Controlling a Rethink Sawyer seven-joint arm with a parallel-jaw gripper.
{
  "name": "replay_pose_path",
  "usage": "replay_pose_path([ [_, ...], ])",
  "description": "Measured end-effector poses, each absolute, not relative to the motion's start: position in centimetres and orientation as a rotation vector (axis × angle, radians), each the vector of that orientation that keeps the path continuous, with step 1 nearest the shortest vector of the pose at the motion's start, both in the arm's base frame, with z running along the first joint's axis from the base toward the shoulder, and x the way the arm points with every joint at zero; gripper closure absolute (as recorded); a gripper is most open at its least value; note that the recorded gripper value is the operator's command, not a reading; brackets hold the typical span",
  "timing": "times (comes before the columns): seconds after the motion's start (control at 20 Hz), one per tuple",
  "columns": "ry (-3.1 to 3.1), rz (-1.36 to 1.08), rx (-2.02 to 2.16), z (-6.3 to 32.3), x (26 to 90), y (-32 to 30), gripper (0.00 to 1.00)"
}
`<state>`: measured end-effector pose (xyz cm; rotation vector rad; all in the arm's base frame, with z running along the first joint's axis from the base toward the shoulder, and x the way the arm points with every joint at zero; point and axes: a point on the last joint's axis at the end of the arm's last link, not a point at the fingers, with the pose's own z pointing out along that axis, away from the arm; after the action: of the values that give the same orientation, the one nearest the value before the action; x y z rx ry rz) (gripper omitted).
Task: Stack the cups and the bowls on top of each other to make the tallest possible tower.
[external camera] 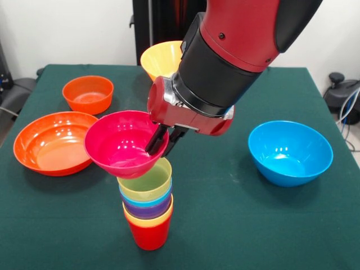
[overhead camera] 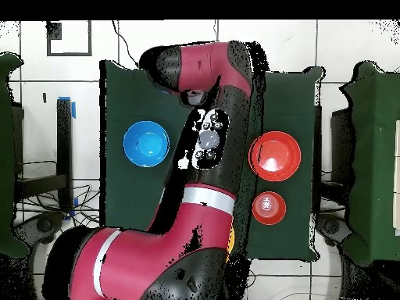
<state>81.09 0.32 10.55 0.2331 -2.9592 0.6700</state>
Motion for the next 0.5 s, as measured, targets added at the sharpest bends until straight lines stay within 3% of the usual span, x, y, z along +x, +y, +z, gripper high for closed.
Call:
replay_pose_path([
  [0.5, -2.961, 0.672, 0.249, 10.28, 81.07, 1.01, 1.00],
])
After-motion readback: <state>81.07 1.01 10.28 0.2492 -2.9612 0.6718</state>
